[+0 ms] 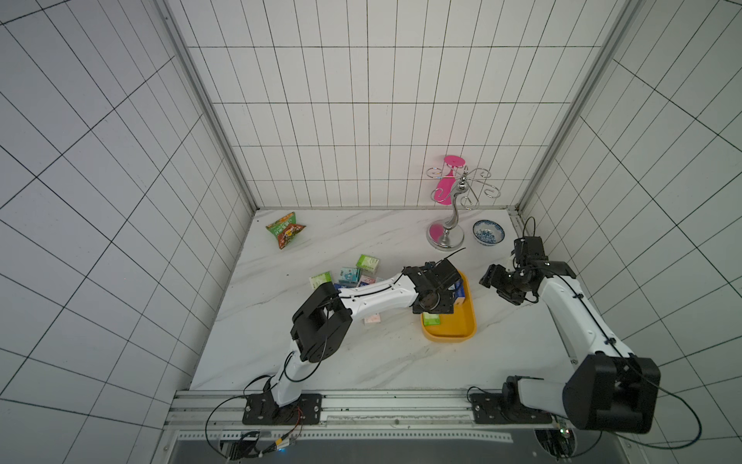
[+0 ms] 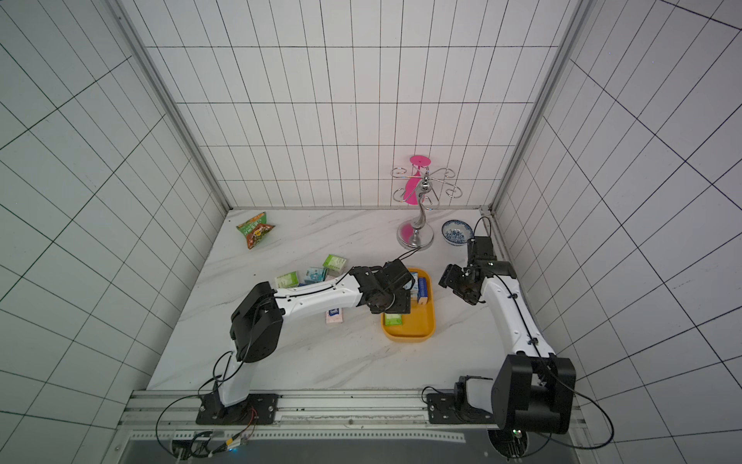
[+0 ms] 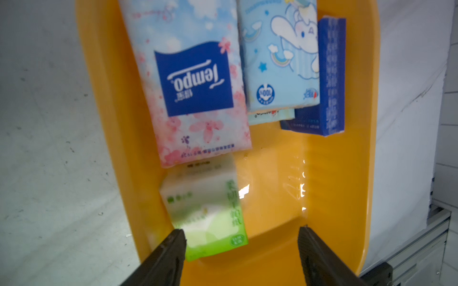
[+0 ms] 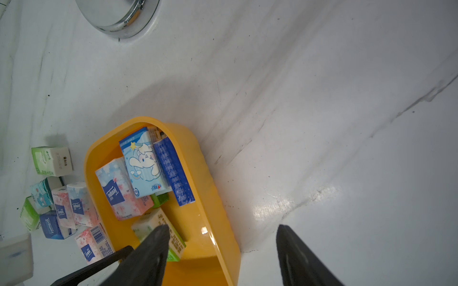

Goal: Put the pocket tissues into the storage box
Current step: Place the pocket tissues in the storage box, then adjust the storage box at the center of the board.

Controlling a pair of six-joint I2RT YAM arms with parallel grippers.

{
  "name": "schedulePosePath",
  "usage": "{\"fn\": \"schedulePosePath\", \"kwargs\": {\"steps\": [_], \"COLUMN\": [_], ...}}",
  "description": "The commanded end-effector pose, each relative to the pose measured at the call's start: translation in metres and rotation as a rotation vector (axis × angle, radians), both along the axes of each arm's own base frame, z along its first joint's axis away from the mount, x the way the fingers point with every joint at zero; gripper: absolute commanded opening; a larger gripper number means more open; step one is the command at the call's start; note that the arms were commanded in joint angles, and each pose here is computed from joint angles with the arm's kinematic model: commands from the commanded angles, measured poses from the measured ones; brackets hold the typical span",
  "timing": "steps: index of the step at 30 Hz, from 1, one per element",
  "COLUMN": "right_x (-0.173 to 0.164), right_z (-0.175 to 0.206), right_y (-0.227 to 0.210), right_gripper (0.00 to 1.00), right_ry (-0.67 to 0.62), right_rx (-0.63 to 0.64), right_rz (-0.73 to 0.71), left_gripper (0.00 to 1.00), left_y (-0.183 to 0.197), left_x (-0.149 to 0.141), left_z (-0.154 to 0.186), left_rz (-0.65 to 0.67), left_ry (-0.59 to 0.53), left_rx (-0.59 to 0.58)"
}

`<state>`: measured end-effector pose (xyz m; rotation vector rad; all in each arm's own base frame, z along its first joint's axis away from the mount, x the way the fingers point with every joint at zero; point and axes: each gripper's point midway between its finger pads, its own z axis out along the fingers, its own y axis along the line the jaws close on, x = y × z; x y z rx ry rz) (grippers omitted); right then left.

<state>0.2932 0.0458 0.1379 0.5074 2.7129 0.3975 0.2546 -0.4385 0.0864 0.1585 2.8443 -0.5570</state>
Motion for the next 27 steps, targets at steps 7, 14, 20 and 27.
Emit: {"fn": "schedulePosePath", "kwargs": {"steps": [7, 14, 20, 27], "right_x": [-0.014, -0.023, -0.026, -0.031], "right_z": [-0.024, -0.04, -0.043, -0.05], "right_y": [0.018, 0.057, 0.071, 0.078], "right_gripper": [0.73, 0.73, 0.73, 0.73], "right_ry": [0.058, 0.065, 0.058, 0.085], "right_rx": [0.092, 0.167, 0.147, 0.156], "right_rz": [0.031, 0.106, 0.129, 0.153], "left_gripper": [0.78, 0.77, 0.77, 0.77], "left_y": [0.026, 0.075, 0.147, 0.231], "left_x": [0.009, 0.031, 0.04, 0.024], "left_z": [0.03, 0.061, 0.059, 0.025], "left_rz": [0.032, 0.103, 0.168, 0.237], "left_ry": [-0.056, -0.103, -0.093, -0.046], "left_rx": [0.007, -0.007, 0.046, 0.148]}}
